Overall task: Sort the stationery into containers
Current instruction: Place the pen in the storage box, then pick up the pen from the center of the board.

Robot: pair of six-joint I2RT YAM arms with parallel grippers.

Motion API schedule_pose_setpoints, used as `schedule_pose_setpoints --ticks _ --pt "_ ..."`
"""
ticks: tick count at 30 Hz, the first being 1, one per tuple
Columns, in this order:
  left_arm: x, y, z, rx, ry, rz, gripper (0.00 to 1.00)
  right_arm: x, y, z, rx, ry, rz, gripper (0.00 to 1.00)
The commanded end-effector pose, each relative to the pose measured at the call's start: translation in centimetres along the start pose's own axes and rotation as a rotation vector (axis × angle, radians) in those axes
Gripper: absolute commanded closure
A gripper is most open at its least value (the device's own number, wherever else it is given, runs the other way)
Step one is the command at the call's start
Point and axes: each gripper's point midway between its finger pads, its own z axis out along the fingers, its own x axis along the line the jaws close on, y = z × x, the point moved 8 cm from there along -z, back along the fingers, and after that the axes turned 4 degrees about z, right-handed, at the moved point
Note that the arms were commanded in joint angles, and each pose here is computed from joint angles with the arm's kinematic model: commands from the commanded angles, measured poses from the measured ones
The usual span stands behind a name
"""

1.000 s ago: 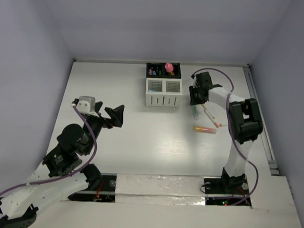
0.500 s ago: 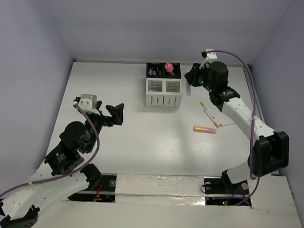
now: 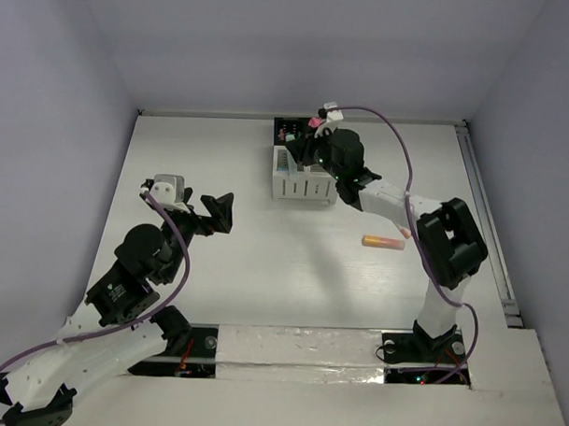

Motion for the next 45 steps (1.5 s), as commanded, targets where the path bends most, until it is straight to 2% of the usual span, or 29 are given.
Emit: schedule_pose_setpoints --ticks 1,5,11,17,23,24,27,28,33,35,37,38,39,40,42,43,45 --pt "-0.2 0.9 0.1 -0.041 -0.012 -0.025 0.02 1.5 6.1 1.2 -0.258 0.025 -0.015 0.78" --pt "-0.2 0.9 0.0 -0.045 -0.015 -0.027 0.02 0.9 5.1 1.9 -0.242 0.011 -0.034 0.78" --pt "-0.3 0.8 0.1 -0.039 -0.021 -0.024 0.02 0.1 5.8 2.3 -0.309 -0.065 -0.026 0.78" --pt "-0.2 0.9 0.0 -0.044 -0.022 -0.028 0.01 -1.0 3.4 3.0 -0.236 -0.090 -0.049 0.74" --pt "-0.4 0.8 0.3 -0.038 -0.030 -0.023 0.01 -1.0 2.4 2.1 -0.193 -0.078 -0.042 0.54" --pt "-0.4 0.9 0.3 -0.039 -0.032 -0.024 0.01 -0.7 3.0 1.7 -0.204 -0.074 -0.046 0.37" --pt "-0.4 0.9 0.3 -0.039 -0.033 -0.022 0.01 -0.5 3.7 0.7 -0.216 -0.080 -0.054 0.14" --pt "-0.4 1.0 0.2 -0.041 -0.037 -0.025 0.01 0.0 4.8 0.1 -0.233 -0.077 -0.064 0.09" --pt "-0.5 0.9 0.1 -0.039 -0.050 -0.025 0.01 0.4 6.0 -2.4 -0.194 -0.092 -0.141 0.09" --pt "-0.5 1.1 0.0 -0.044 -0.059 -0.028 0.01 0.3 6.6 -4.5 -0.166 -0.138 -0.186 0.08" --pt "-0.6 1.3 -0.2 -0.054 -0.071 -0.037 0.01 -1.2 4.7 -6.7 -0.069 -0.238 -0.230 0.11" --pt "-0.6 1.3 -0.3 -0.056 -0.076 -0.040 0.01 -1.1 5.3 -8.3 -0.062 -0.267 -0.243 0.11" --pt "-0.6 1.4 -0.4 -0.061 -0.081 -0.042 0.01 -1.5 4.7 -9.2 -0.015 -0.307 -0.257 0.14" --pt "-0.6 1.6 -0.6 -0.068 -0.092 -0.048 0.01 -2.8 2.8 -10.8 0.102 -0.396 -0.279 0.16" --pt "-0.7 1.7 -0.7 -0.072 -0.103 -0.052 0.01 -4.1 2.1 -13.1 0.204 -0.500 -0.284 0.20" --pt "-0.7 1.8 -0.9 -0.078 -0.117 -0.057 0.01 -5.2 0.7 -14.9 0.338 -0.576 -0.271 0.24" --pt "-0.8 1.9 -1.0 -0.083 -0.128 -0.060 0.01 -5.9 -0.2 -16.4 0.472 -0.617 -0.241 0.27"
